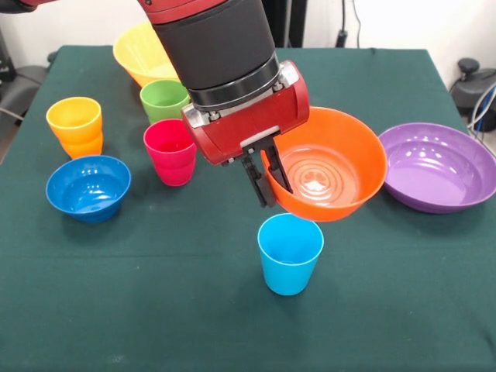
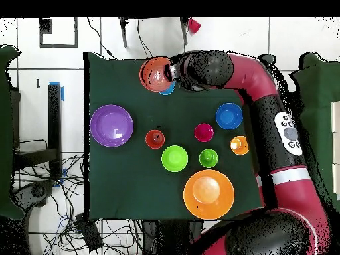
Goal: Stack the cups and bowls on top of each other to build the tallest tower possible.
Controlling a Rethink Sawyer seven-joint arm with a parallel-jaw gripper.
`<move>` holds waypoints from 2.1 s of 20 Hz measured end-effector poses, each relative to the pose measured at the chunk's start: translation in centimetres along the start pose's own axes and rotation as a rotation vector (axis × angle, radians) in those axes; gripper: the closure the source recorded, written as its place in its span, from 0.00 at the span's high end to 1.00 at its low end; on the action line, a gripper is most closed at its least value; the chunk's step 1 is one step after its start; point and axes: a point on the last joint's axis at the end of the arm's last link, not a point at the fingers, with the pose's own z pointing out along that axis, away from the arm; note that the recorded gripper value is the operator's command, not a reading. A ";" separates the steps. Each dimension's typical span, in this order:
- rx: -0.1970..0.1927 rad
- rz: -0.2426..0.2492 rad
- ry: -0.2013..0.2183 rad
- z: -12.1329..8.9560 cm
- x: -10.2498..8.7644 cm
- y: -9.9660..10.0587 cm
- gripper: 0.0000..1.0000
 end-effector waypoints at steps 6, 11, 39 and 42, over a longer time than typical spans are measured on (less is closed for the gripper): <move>-0.002 0.007 -0.006 0.2 -0.2 -0.3 0.00; -0.013 0.020 -0.003 1.2 0.2 -0.6 0.00; -0.041 0.089 -0.034 4.3 0.1 -3.3 0.00; -0.047 0.097 -0.037 4.7 0.2 -3.4 0.00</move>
